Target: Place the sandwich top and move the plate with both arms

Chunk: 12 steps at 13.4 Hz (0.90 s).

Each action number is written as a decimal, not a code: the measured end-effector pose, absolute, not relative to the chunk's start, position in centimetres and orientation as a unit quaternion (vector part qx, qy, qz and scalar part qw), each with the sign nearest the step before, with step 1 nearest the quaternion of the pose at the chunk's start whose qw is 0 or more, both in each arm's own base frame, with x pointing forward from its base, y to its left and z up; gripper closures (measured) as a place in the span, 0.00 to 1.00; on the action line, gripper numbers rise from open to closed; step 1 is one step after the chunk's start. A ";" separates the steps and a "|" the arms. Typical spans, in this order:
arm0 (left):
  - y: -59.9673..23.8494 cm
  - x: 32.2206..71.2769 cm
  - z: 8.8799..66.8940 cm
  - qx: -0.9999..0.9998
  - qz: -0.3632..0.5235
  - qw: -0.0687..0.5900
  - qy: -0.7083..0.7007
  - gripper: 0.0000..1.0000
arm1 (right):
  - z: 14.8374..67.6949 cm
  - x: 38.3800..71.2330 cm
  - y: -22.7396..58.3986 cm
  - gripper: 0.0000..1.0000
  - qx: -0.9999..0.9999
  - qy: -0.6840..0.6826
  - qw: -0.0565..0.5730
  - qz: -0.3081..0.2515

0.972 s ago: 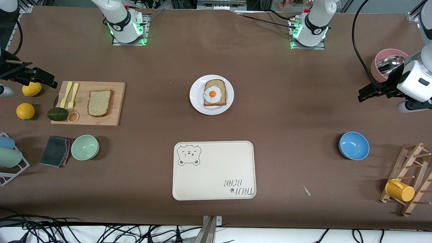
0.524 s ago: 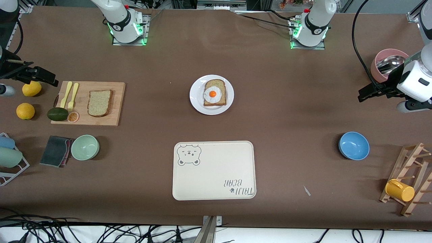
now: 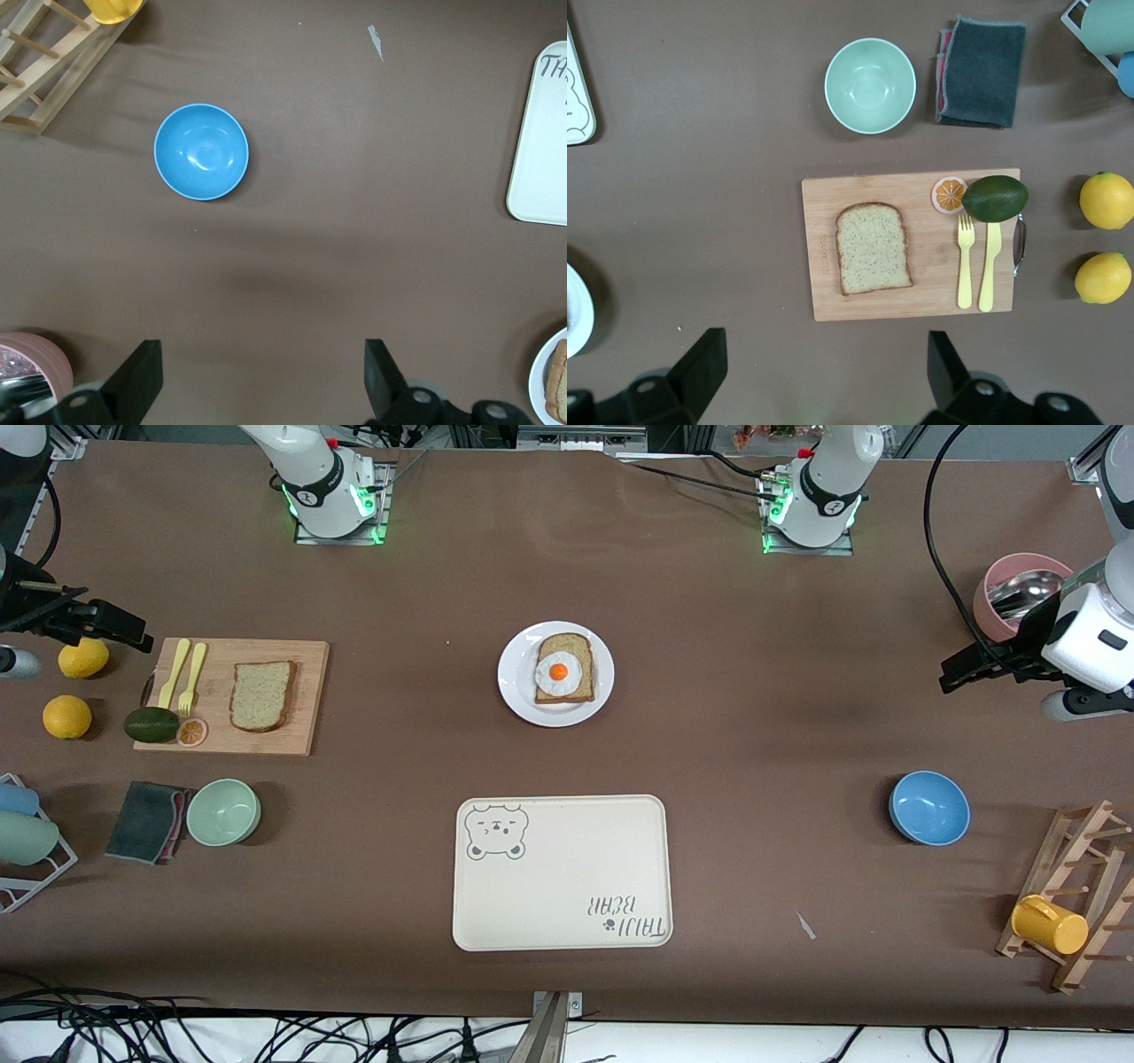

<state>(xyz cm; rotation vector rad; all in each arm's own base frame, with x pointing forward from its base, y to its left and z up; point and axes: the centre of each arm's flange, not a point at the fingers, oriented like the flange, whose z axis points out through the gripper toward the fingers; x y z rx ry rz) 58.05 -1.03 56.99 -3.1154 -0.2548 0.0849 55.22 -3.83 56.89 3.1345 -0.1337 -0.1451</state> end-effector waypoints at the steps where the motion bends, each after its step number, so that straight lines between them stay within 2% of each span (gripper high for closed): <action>1: -1.0 58.1 57.0 -0.996 0.027 0.007 -0.081 0.00 | 56.9 55.2 -3.8 0.00 0.998 -0.043 0.000 -0.046; 12: -1.7 58.2 56.6 -0.997 0.030 0.007 -0.076 0.00 | 56.5 55.4 -3.2 0.00 0.998 -0.037 0.001 -0.050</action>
